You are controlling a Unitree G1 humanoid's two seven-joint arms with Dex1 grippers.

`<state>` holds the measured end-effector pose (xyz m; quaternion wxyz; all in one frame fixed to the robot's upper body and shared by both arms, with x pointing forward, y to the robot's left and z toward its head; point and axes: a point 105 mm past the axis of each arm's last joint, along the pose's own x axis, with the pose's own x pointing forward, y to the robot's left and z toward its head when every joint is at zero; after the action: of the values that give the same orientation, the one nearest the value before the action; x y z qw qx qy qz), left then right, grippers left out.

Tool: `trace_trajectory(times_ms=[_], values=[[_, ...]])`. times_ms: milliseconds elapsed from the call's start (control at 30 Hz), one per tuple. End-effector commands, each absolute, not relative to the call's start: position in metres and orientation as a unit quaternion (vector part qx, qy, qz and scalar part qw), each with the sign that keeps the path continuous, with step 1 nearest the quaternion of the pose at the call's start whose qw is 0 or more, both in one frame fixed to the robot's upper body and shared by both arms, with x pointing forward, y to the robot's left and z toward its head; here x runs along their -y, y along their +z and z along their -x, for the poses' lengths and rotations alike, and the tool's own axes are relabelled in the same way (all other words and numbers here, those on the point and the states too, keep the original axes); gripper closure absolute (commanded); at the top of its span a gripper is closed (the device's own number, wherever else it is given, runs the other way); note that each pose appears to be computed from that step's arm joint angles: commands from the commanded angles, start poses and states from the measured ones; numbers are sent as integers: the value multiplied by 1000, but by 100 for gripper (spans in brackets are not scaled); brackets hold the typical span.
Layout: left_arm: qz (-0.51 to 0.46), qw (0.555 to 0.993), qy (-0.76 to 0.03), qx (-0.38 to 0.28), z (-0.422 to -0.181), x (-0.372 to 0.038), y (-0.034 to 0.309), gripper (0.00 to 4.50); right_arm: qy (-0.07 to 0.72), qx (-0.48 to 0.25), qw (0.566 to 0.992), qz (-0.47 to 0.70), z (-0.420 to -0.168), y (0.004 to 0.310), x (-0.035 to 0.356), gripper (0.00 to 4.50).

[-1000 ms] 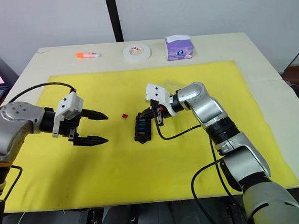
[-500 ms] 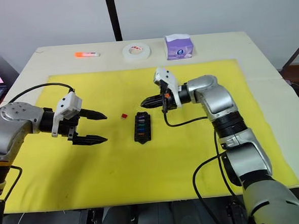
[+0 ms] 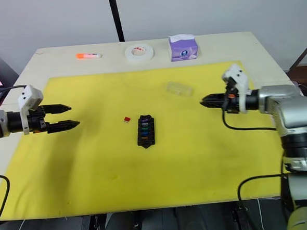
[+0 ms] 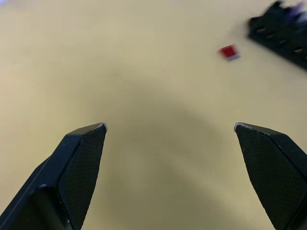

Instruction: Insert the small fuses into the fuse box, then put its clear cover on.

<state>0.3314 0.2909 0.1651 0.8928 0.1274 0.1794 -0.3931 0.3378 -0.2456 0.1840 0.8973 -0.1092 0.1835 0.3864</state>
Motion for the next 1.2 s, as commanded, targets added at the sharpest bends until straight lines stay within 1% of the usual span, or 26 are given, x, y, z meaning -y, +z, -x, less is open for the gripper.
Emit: trace_trajectory(times_ms=[33, 100, 133, 233, 500, 600, 700, 733, 767, 867, 933, 1000, 1100, 1200], values=[[-139, 907, -365, -159, -331, -306, 174, 0, 336, -159, 920, 123, -335, 199, 273, 212], [-138, 909, -358, -165, -329, -311, 168, 0, 308, -158, 931, 115, -334, 197, 287, 139], [-136, 909, -357, -168, -328, -313, 166, 0, 301, -159, 934, 113, -333, 195, 290, 111], [-136, 907, -359, -173, -327, -314, 164, 0, 295, -165, 934, 112, -330, 189, 293, 4], [-142, 909, -355, -162, -333, -316, 172, 0, 274, -173, 939, 119, -330, 184, 300, 4], [-142, 917, -342, -146, -342, -315, 178, 0, 273, -177, 937, 124, -328, 185, 301, 4], [-104, 908, -378, -149, -345, -298, 180, 0, 283, -168, 935, 131, -329, 197, 292, 4], [-93, 901, -397, -149, -345, -290, 180, 0, 295, -161, 932, 133, -330, 203, 283, 4], [-70, 888, -429, -151, -347, -275, 182, 0, 326, -152, 922, 140, -329, 213, 265, 4], [-41, 846, -506, -162, -353, -233, 181, 0, 424, -130, 876, 190, -320, 233, 204, 4], [-45, 828, -532, -171, -360, -213, 174, 0, 448, -109, 857, 229, -321, 242, 168, 4], [-44, 816, -548, -179, -365, -200, 167, 0, 461, -95, 846, 249, -320, 245, 139, 4], [-53, 796, -571, -194, -367, -184, 153, 0, 491, -89, 833, 238, -312, 244, 86, 4], [-61, 793, -573, -200, -371, -176, 142, 0, 507, -96, 831, 209, -302, 236, 41, 4]])
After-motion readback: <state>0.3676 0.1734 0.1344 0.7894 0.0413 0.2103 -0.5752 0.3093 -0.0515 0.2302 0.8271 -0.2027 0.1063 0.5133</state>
